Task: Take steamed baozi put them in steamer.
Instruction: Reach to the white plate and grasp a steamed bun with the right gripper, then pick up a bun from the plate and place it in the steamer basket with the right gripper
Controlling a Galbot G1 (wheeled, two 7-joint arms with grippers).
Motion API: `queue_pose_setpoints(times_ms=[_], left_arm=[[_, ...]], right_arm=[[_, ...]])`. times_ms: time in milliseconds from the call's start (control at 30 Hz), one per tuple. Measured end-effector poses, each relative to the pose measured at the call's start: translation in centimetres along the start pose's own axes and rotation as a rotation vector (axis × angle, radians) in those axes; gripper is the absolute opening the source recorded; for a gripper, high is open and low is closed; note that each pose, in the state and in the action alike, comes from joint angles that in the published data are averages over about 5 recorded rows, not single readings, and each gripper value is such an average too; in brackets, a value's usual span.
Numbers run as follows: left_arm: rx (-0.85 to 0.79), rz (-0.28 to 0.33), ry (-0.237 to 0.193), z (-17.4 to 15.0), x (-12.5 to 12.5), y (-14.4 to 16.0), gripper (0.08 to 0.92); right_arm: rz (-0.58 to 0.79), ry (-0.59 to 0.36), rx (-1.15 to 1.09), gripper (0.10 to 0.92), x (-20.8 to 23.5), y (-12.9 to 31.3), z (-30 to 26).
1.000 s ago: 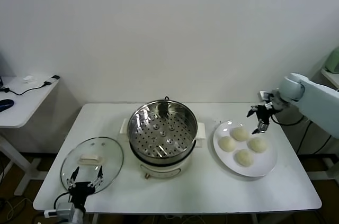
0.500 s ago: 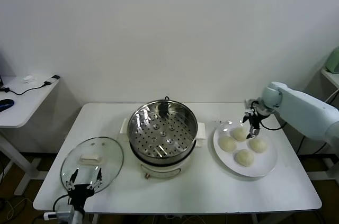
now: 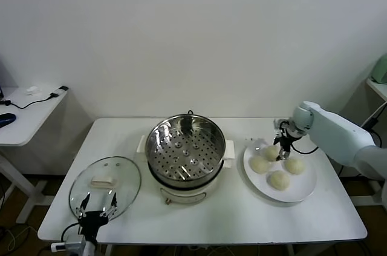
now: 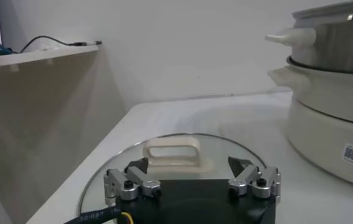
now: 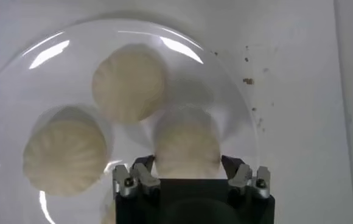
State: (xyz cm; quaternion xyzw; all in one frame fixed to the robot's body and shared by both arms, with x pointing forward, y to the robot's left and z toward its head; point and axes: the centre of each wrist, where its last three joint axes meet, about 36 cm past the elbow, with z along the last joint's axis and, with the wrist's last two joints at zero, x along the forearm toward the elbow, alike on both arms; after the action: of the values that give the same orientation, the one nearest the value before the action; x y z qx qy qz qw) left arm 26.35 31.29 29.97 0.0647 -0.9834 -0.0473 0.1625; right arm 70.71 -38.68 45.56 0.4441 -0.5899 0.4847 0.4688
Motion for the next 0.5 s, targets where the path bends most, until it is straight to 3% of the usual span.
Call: queue_pose_setpoints(times_ms=[267,500], left_arm=[[0.000,-0.001,-0.008,-0.3,0.3,-0.1,0.823],[0.002,0.006,-0.019,-0.7,0.7,-0.5,0.823]], right_arm=[[0.007,-0.018,0.021,0.594,2.9,-0.7,-0.5],[0.057,-0.066,0.185,0.594,12.0,-2.9,-4.7]])
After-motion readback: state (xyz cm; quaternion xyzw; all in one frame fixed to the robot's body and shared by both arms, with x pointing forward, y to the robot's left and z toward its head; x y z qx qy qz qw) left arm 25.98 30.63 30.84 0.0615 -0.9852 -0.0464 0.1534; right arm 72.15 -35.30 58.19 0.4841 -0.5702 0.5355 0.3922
